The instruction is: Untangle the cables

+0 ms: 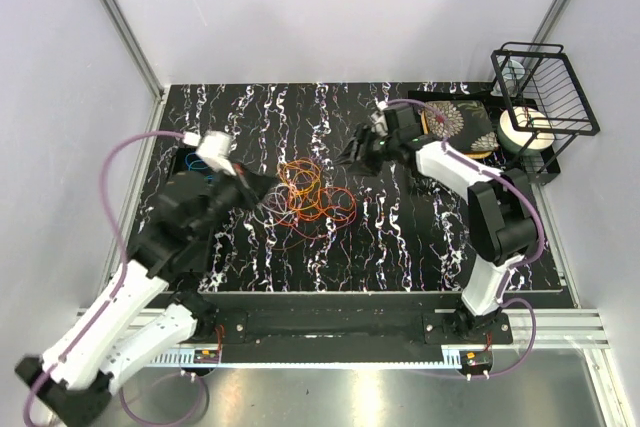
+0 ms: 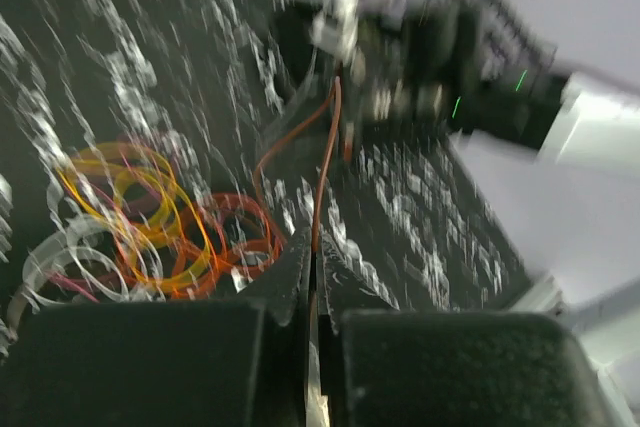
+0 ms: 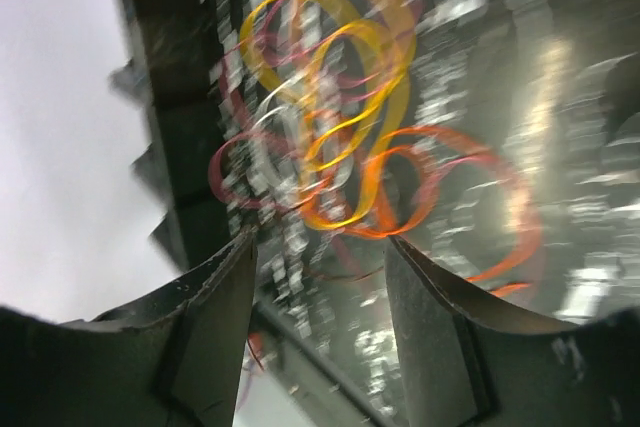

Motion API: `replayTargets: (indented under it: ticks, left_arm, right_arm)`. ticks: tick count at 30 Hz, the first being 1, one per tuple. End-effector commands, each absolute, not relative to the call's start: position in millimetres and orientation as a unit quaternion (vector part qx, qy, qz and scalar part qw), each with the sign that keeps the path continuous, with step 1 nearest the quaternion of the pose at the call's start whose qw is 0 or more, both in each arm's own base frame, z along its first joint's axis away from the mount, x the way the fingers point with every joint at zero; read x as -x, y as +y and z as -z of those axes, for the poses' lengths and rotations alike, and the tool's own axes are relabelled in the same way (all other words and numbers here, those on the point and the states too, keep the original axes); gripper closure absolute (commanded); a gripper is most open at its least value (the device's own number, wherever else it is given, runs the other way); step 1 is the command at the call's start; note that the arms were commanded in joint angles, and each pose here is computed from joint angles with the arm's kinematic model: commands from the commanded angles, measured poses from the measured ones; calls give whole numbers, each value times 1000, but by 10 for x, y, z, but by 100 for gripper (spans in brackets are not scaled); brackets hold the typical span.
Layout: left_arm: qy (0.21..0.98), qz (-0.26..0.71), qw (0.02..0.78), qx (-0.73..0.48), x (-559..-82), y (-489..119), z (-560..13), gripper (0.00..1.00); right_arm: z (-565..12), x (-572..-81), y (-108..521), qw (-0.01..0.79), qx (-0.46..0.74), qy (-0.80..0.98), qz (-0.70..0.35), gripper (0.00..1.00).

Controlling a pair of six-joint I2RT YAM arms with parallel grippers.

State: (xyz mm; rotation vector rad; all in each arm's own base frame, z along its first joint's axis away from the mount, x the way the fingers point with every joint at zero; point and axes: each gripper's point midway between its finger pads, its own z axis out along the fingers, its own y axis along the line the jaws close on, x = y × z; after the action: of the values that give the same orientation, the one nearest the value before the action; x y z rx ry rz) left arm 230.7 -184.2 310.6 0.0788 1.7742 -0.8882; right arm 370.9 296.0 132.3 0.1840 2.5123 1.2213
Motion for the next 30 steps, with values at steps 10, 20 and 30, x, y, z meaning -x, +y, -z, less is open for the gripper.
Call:
replayTargets:
  ticks: [10, 20, 30]
  left_arm:
    - [882, 252, 389, -89, -2237, -2486, -1833, 1]
    - [892, 149, 425, -36, -2516, -2194, -1866, 4]
    - [918, 105, 383, 23, -2787, -2421, -1549, 22]
  right_arm:
    - [-1133, -4321, 2315, 265, -39, 905, -330, 38]
    - [-953, -4329, 2237, 274, -72, 905, -316, 38]
    - [-732, -4295, 2207, 263, -83, 910, -309, 38]
